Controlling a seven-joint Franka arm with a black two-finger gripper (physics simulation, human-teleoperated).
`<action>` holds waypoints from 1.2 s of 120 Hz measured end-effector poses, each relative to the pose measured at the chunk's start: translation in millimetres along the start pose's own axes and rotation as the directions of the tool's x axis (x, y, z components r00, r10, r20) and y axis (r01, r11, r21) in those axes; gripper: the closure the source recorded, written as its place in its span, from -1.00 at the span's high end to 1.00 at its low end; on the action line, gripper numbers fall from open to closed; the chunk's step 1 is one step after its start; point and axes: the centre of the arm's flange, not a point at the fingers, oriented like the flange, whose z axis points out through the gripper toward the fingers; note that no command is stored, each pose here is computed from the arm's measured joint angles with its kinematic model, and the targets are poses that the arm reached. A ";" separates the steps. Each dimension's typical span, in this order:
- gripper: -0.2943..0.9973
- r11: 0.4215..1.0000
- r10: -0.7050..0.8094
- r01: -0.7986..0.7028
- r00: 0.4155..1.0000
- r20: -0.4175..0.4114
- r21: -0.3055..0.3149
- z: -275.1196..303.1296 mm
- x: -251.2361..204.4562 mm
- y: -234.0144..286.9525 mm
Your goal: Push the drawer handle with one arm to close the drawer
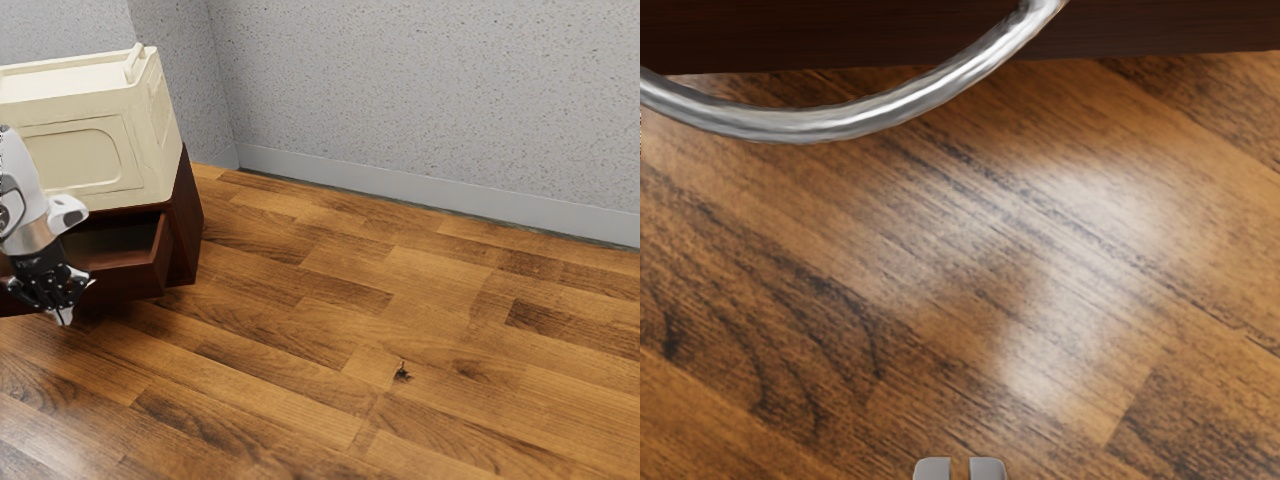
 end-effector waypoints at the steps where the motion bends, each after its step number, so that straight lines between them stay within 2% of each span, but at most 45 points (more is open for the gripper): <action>1: -0.66 1.000 -0.002 0.002 1.000 -0.003 0.001 1.0 0.9 -0.4; 36: -0.67 0.998 -0.057 0.058 0.995 -0.088 0.004 21.7 29.9 -17.6; 73: -0.67 0.998 -0.058 0.059 0.983 -0.174 0.003 15.4 53.6 -17.7; 144: -0.67 0.998 -0.057 0.065 0.969 -0.241 0.026 18.1 109.9 -23.1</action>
